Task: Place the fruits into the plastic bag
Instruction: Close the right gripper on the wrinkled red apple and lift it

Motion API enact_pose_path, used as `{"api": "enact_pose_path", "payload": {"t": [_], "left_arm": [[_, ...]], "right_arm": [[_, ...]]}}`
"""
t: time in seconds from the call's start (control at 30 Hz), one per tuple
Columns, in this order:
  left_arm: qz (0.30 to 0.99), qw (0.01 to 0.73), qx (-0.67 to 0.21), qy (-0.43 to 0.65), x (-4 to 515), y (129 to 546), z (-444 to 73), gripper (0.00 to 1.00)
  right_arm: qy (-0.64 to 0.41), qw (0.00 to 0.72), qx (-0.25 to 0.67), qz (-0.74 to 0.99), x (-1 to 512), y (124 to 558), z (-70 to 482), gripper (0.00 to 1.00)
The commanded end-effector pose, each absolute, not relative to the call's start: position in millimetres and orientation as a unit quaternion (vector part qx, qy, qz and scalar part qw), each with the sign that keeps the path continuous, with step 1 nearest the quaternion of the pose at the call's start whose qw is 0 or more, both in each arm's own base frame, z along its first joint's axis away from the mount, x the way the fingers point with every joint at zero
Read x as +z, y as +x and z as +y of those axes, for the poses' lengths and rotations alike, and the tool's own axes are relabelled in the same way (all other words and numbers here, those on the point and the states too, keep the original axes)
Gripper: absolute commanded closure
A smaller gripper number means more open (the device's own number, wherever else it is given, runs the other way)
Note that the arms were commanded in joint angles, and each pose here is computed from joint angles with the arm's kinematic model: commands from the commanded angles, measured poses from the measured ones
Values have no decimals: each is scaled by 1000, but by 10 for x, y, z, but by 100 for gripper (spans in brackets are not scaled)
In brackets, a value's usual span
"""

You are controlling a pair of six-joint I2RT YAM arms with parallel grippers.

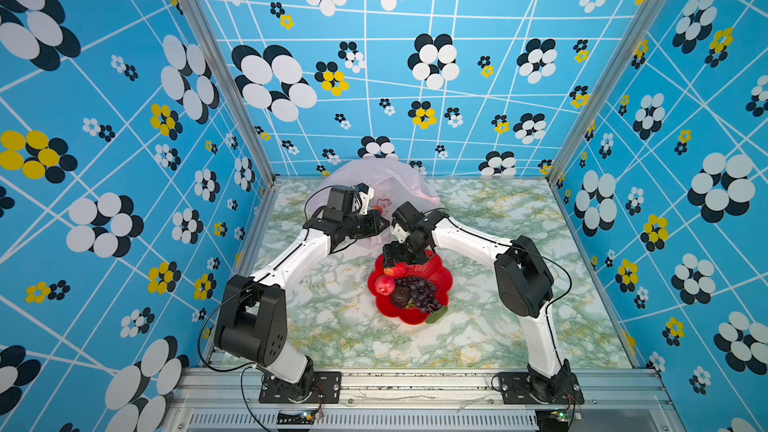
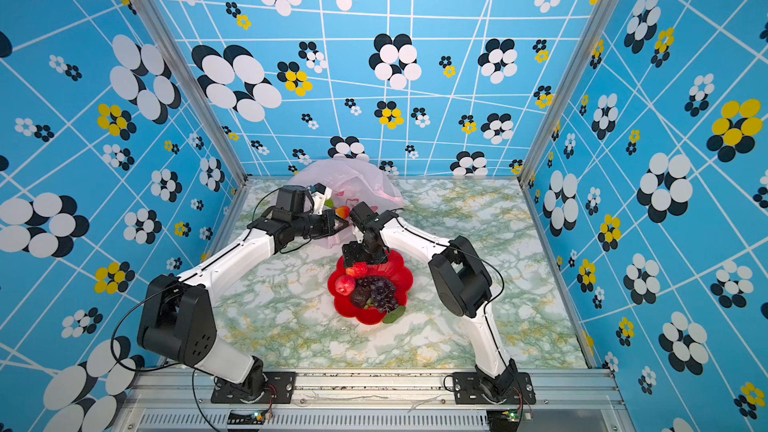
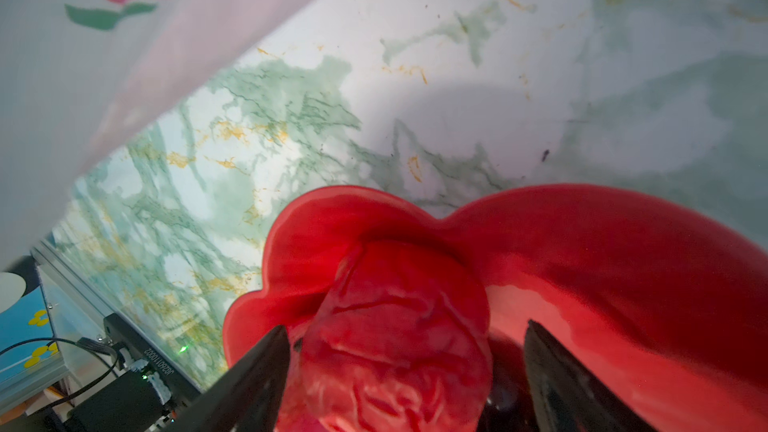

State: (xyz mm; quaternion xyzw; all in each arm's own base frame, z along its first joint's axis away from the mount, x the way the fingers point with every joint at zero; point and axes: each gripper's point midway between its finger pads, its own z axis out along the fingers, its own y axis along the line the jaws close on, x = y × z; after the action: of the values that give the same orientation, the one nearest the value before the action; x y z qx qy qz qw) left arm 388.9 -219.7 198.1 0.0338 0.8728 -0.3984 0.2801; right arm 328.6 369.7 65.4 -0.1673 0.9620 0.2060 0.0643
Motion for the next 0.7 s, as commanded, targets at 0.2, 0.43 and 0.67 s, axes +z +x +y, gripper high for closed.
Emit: {"api": "enact_pose_path", "payload": {"t": [0.2, 0.43, 0.67], "left_arm": [[871, 291, -394, 41, 2072, 3937, -2205, 100], [872, 288, -394, 40, 2048, 3937, -2212, 100], [872, 287, -394, 38, 2046, 3941, -2207, 100]], "right_arm": [[-161, 42, 183, 969, 364, 3230, 3663, 10], [-156, 53, 180, 970, 395, 3262, 3650, 18], [-148, 110, 199, 963, 702, 3380, 3673, 33]]}}
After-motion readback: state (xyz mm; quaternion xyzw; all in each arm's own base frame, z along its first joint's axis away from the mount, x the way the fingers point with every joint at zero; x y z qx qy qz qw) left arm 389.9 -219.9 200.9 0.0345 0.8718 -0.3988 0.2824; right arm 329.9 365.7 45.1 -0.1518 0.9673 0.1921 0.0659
